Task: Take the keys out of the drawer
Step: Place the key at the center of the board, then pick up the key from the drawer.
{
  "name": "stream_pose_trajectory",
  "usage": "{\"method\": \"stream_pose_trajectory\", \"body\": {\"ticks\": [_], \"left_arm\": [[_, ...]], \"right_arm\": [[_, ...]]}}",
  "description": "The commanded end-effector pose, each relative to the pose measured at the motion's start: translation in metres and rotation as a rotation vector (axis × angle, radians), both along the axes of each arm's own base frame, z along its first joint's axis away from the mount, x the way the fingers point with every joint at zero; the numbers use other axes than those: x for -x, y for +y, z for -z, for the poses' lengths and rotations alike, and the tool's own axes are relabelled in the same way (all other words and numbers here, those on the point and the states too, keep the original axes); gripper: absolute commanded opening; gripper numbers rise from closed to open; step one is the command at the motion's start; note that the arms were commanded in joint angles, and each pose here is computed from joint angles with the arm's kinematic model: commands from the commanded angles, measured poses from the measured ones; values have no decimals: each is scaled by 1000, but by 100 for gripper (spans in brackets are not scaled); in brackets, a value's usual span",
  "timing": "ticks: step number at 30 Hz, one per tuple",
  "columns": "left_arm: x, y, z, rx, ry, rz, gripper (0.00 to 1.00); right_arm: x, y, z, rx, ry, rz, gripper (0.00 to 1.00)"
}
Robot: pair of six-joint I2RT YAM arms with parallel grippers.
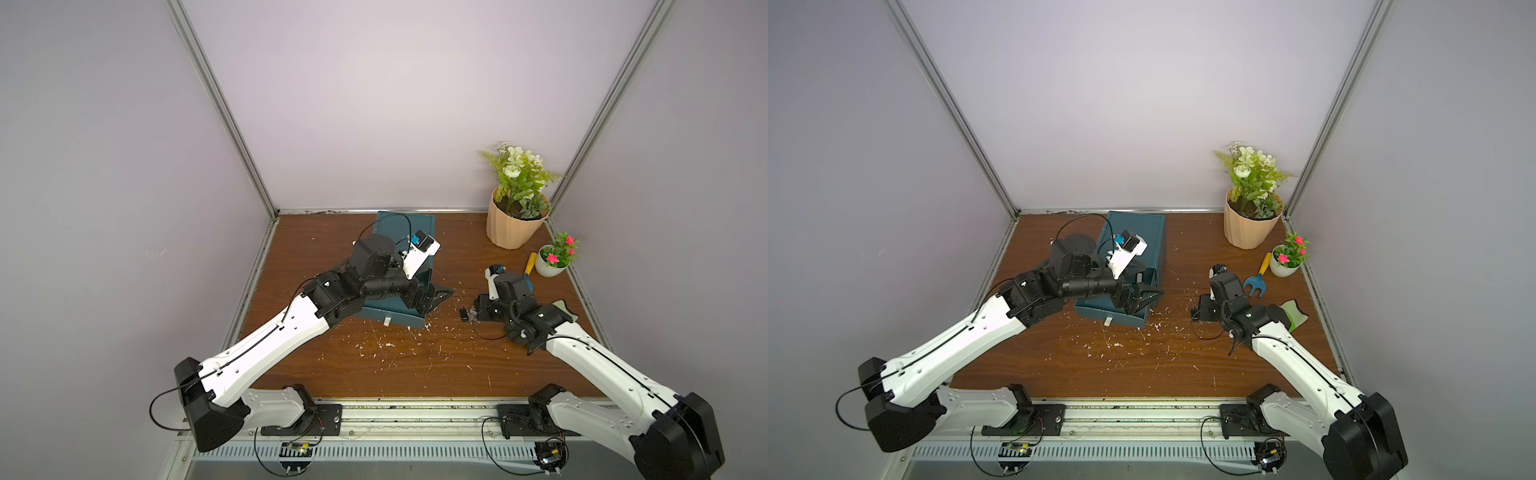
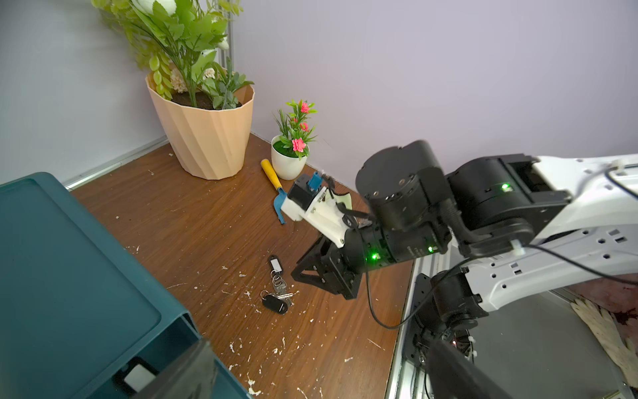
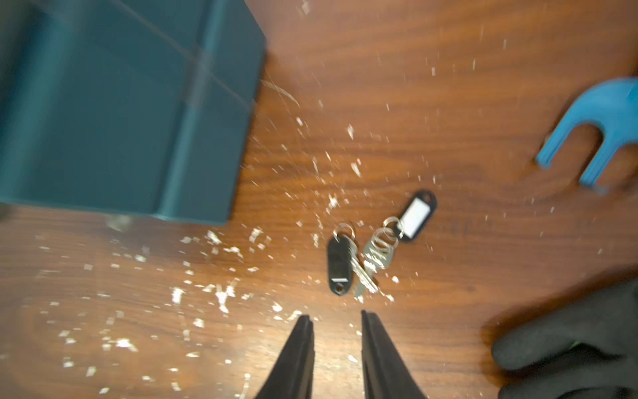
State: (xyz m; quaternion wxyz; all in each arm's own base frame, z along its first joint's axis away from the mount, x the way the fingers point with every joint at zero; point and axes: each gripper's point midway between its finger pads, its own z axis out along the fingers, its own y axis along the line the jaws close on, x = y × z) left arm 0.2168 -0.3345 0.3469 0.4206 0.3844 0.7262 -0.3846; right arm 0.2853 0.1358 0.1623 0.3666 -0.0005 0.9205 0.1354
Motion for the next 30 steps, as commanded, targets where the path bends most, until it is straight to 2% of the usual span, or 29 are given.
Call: {"method": "stream_pose_trajectory", "body": {"ticks": [1, 5, 10, 12, 16, 19, 25, 30], "left_arm": [[5, 9, -18, 53, -81, -17, 99], [6, 23, -17, 58, -137, -58, 99], [6, 49, -19, 61, -230, -143, 99], [7, 62, -21, 65, -261, -185, 99], [9, 89, -16, 58, -287, -277, 99], [12, 107, -10, 45, -296, -331, 99], [14, 140, 3, -14, -326, -436, 99], [14, 170, 10, -55, -347, -545, 99]], "right_arm": [[-4, 19, -60, -64, -95, -103, 30], [-2, 49, -105, -90, -117, -216, 30], [21, 107, -167, -129, -246, -460, 32], [25, 121, -186, -158, -289, -492, 32], [33, 156, -202, -145, -292, -618, 32], [40, 183, -191, -49, -230, -741, 31], [31, 199, -166, 259, -132, -822, 30], [30, 208, -149, 455, -81, -896, 28]]}}
